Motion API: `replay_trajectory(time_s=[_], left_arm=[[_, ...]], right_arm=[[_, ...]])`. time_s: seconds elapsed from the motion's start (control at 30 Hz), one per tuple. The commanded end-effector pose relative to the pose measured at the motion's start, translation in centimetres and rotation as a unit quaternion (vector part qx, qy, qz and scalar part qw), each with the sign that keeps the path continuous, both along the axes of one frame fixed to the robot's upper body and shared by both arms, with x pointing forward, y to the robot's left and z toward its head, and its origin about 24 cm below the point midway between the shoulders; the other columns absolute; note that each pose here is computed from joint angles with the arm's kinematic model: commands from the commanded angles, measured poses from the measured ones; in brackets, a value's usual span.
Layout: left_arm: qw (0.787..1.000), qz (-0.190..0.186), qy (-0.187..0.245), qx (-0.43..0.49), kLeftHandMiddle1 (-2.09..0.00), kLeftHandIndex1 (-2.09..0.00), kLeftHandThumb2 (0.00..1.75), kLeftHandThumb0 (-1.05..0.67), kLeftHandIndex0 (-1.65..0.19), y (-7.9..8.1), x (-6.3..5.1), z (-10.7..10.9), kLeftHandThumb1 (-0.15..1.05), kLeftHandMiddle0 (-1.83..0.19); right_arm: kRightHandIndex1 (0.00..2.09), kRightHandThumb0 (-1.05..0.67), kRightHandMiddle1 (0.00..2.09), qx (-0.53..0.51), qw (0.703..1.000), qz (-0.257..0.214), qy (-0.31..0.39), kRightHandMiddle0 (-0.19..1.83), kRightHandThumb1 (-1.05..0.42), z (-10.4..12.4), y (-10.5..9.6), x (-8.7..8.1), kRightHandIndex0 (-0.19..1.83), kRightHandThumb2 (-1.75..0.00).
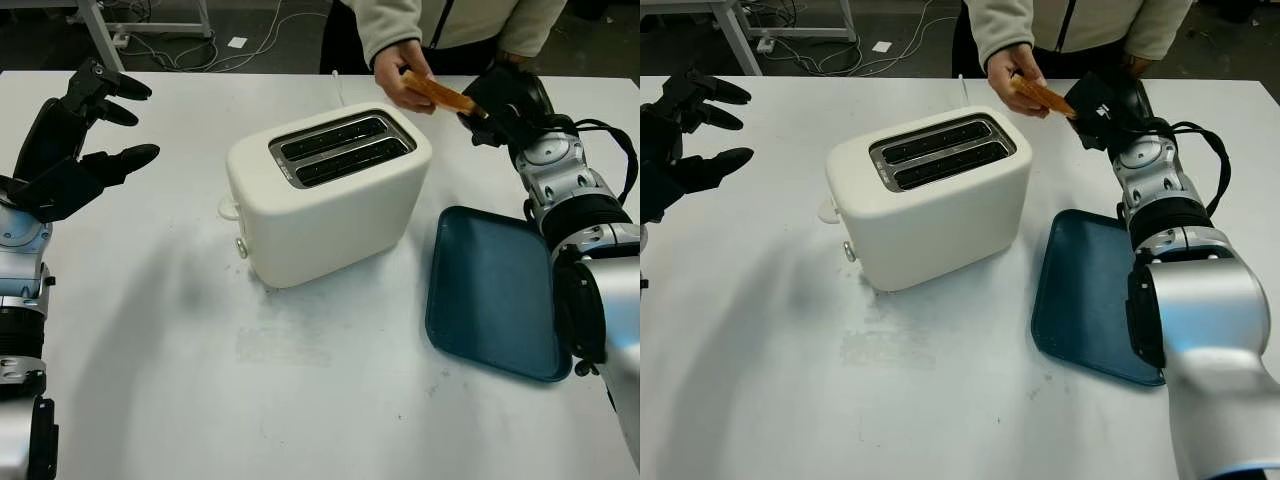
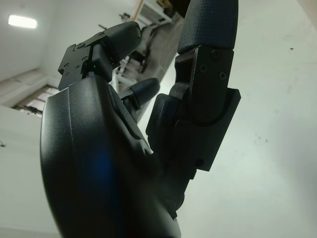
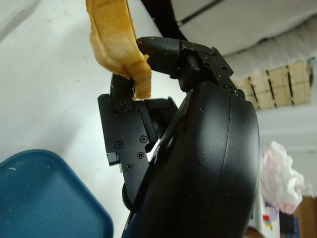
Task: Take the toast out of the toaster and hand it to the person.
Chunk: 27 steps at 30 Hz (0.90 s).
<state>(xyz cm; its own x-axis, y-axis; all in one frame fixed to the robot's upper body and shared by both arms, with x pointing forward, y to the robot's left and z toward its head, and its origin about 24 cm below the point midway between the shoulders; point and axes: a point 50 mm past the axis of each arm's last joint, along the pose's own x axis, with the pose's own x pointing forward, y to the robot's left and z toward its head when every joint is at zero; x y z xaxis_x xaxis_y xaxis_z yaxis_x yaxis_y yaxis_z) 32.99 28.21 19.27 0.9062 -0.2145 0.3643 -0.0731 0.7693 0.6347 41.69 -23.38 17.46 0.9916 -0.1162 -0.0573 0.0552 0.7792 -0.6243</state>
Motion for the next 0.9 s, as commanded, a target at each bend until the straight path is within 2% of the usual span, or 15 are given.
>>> replay_trajectory(time_s=[0.0,0.03,0.07,0.1,0.13,0.17,0.2,0.27,0.4,0.53,0.6,0.73,0.87], left_arm=[[1.000,0.001,-0.003,-0.003,-1.45,-1.29,0.24,-1.05,0.00,0.2,-0.2,-0.2,0.92,0.00],[1.000,-0.001,-0.002,-0.006,-1.45,-1.29,0.24,-1.05,0.00,0.2,-0.2,-0.3,0.92,0.00],[1.000,-0.003,-0.002,-0.010,-1.45,-1.28,0.23,-1.05,0.00,0.2,-0.3,-0.4,0.92,0.00],[1.000,-0.004,-0.001,-0.012,-1.44,-1.28,0.23,-1.05,0.00,0.2,-0.3,-0.5,0.92,0.00],[1.000,-0.004,-0.001,-0.014,-1.44,-1.28,0.22,-1.05,0.00,0.3,-0.3,-0.6,0.92,0.00],[1.000,-0.004,0.000,-0.016,-1.44,-1.27,0.22,-1.05,0.00,0.3,-0.4,-0.6,0.92,0.00],[1.000,-0.001,-0.001,-0.012,-1.44,-1.27,0.22,-1.05,0.00,0.3,-0.5,-0.8,0.92,0.00],[1.000,0.001,-0.004,-0.009,-1.43,-1.26,0.24,-1.05,0.00,0.4,-0.7,-1.0,0.92,0.00],[1.000,0.003,-0.007,-0.021,-1.42,-1.24,0.27,-1.05,0.00,0.7,-1.2,-1.5,0.92,0.00],[0.999,-0.002,-0.011,-0.037,-1.41,-1.22,0.26,-1.05,0.00,0.7,-2.0,-2.3,0.92,0.00],[0.999,-0.007,-0.014,-0.046,-1.39,-1.20,0.26,-1.05,0.00,0.5,-2.4,-2.6,0.92,0.00],[0.998,-0.013,-0.019,-0.059,-1.35,-1.17,0.27,-1.05,0.00,0.2,-3.5,-3.5,0.92,0.00],[0.995,-0.020,-0.016,-0.100,-1.29,-1.12,0.23,-1.04,0.00,-0.6,-5.0,-5.3,0.92,0.00]], right_arm=[[1.71,-0.55,1.59,-0.001,1.000,0.004,-0.005,0.65,-0.92,-0.1,-0.4,-0.2,0.74,-0.27],[1.49,-0.60,1.30,0.006,1.000,0.005,-0.010,0.68,-0.92,0.0,-0.4,-0.2,0.72,-0.23],[1.05,-0.63,0.80,0.016,1.000,0.007,-0.013,0.62,-0.92,0.1,-0.5,-0.2,0.61,-0.18],[0.72,-0.65,0.49,0.018,1.000,0.014,-0.014,0.59,-0.92,0.2,-0.5,-0.2,0.57,-0.15],[0.45,-0.68,0.26,0.016,0.999,0.029,-0.017,0.49,-0.92,0.3,-0.6,-0.3,0.47,-0.12],[0.19,-0.77,0.11,0.012,0.999,0.041,-0.018,0.27,-0.91,0.4,-0.6,-0.3,0.28,-0.09],[0.10,-0.80,0.05,0.013,0.998,0.055,-0.022,0.18,-0.91,0.5,-0.8,-0.5,0.20,-0.07],[0.02,-0.87,0.01,0.011,0.997,0.071,-0.029,0.04,-0.88,0.5,-1.3,-0.8,0.04,-0.02],[0.00,-0.99,0.00,-0.012,0.993,0.097,-0.058,0.00,-0.89,0.1,-2.1,-1.7,0.00,-0.01],[0.00,-0.93,0.00,-0.012,0.987,0.123,-0.099,0.00,-0.85,-0.8,-2.4,-2.8,0.00,0.00],[0.00,-0.92,0.00,0.020,0.983,0.138,-0.119,0.00,-0.84,-1.3,-2.1,-3.6,0.00,0.00],[0.00,-0.83,0.00,0.065,0.972,0.162,-0.155,0.00,-0.87,-2.4,-1.4,-6.1,0.00,-0.02],[0.01,-0.73,0.02,0.140,0.960,0.173,-0.172,0.04,-0.91,-3.9,0.5,-9.3,0.02,-0.02]])
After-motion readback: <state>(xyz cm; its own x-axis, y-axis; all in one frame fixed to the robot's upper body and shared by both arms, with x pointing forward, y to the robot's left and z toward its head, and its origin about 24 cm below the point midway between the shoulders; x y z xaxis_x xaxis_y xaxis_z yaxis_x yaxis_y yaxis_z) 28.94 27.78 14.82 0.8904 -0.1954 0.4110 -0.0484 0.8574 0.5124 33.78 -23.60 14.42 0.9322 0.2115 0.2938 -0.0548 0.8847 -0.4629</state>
